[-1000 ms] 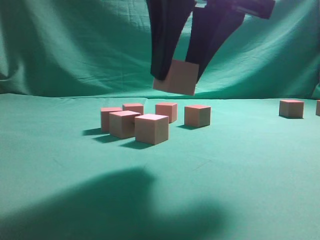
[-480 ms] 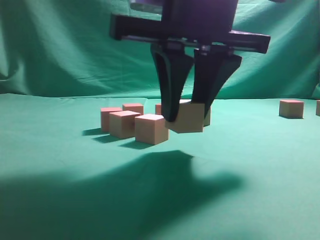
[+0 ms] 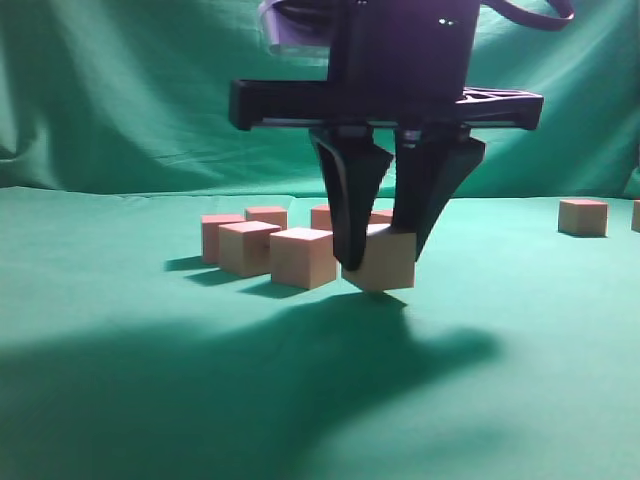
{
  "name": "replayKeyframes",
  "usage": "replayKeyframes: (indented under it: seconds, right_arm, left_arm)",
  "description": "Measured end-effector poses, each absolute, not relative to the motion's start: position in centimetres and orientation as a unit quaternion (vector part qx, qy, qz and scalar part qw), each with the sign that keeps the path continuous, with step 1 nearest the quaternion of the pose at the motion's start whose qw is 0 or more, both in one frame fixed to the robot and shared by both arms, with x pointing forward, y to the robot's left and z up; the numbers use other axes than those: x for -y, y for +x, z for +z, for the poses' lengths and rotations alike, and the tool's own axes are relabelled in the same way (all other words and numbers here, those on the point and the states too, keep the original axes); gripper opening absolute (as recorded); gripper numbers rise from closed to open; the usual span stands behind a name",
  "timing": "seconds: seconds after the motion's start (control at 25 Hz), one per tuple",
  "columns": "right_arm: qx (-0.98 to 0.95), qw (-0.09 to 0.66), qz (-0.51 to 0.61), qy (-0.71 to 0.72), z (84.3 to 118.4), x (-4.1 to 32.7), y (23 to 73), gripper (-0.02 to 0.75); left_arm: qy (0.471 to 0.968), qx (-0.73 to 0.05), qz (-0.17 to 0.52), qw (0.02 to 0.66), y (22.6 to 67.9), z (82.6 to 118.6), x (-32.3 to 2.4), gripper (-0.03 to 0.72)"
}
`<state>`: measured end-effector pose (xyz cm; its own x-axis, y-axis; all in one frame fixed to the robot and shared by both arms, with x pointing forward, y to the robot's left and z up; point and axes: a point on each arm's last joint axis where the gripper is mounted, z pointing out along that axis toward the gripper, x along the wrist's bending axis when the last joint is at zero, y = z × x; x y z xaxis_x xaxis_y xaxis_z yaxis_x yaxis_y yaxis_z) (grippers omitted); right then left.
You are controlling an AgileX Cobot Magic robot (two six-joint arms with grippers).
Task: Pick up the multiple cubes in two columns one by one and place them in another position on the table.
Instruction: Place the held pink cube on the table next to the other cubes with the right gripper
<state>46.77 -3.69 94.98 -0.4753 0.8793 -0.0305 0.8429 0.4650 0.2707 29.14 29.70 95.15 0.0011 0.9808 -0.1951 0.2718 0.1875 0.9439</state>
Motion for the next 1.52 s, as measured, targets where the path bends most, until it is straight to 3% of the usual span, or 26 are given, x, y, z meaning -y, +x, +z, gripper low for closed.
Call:
replayKeyframes:
  seconds: [0.8, 0.96, 1.08, 1.44, 1.52]
  right_arm:
    - [-0.845, 0.076, 0.111, 0.517, 94.3, 3.4, 46.9, 0.269]
    - [-0.848, 0.077, 0.107, 0.513, 94.5, 3.4, 46.9, 0.483]
    - [-0.851, 0.081, 0.089, 0.511, 95.6, 3.2, 47.2, 0.585]
    - [-0.896, 0.113, 0.035, 0.429, 103.0, 2.3, 48.8, 0.595]
    - [-0.897, 0.143, 0.048, 0.414, 104.4, 2.2, 49.4, 0.538]
  left_arm:
    - [0.520, -0.603, 0.369, 0.480, 29.1, 95.2, -29.7, 0.000]
    - [0.520, -0.603, 0.369, 0.480, 29.1, 95.2, -29.7, 0.000]
    - [0.520, -0.603, 0.369, 0.480, 29.1, 95.2, -29.7, 0.000]
    - [0.520, -0.603, 0.369, 0.480, 29.1, 95.2, -29.7, 0.000]
    - [0.520, -0.603, 0.369, 0.480, 29.1, 95.2, -29.7, 0.000]
